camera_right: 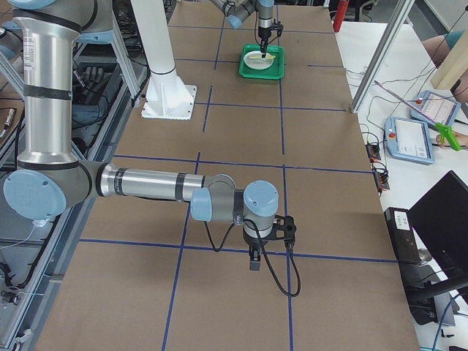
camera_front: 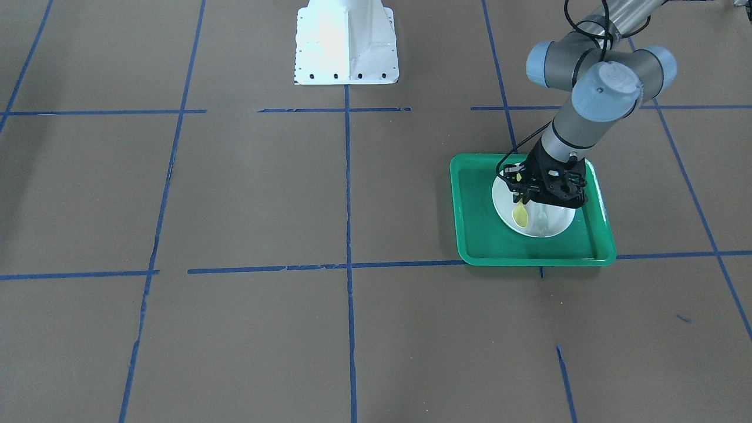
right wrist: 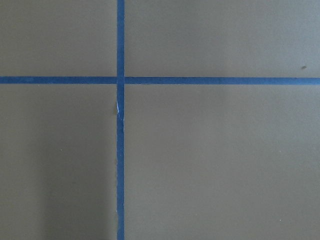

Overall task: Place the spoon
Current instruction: 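Carry the spoon off the plate and lower it onto the tray beside the plate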

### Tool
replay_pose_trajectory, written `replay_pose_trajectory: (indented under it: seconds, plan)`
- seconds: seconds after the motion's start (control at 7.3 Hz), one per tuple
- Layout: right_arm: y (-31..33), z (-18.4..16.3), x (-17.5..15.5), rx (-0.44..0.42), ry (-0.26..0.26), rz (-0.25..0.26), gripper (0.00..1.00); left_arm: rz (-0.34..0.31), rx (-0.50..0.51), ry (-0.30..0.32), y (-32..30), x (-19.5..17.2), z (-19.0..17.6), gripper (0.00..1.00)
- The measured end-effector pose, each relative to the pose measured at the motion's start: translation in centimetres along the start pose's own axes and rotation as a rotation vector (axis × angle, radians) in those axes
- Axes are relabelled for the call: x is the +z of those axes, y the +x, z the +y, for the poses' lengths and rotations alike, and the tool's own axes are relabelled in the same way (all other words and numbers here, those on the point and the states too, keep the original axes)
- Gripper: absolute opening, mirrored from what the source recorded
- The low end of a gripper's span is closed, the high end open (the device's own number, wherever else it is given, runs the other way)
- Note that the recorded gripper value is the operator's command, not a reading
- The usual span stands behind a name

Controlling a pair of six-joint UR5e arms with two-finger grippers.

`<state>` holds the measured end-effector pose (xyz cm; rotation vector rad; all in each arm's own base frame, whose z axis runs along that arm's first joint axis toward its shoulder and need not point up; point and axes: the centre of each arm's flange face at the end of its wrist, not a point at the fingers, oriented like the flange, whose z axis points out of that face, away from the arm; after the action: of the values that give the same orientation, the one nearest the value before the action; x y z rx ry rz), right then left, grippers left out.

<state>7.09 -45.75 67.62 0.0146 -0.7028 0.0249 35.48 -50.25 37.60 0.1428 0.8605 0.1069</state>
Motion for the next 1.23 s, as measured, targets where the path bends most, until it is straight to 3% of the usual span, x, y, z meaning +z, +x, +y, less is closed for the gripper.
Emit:
replay_pose_trajectory:
  seconds: [0.27, 0.55, 0.96, 1.1, 1.23]
  plan:
    - [0.0, 0.0, 0.0, 0.0, 0.0, 0.0, 1.0, 0.026, -0.115, 0.022, 2.2, -0.8, -1.6, 0.0]
    - [0.0, 0.0, 0.0, 0.0, 0.0, 0.0, 1.0, 0.023, -0.185, -0.014, 4.8, 2.6, -2.5, 0.0]
    - [0.0, 0.0, 0.0, 0.001, -0.001, 0.0, 1.0, 0.009, -0.215, -0.066, 6.1, 6.6, -0.9, 0.0]
    - [0.0, 0.0, 0.0, 0.001, -0.001, 0.0, 1.0, 0.0, -0.218, -0.079, 6.1, 7.5, -0.6, 0.21]
    - [0.0, 0.0, 0.0, 0.0, -0.001, 0.0, 1.0, -0.003, -0.218, -0.084, 6.1, 7.8, -0.5, 0.51]
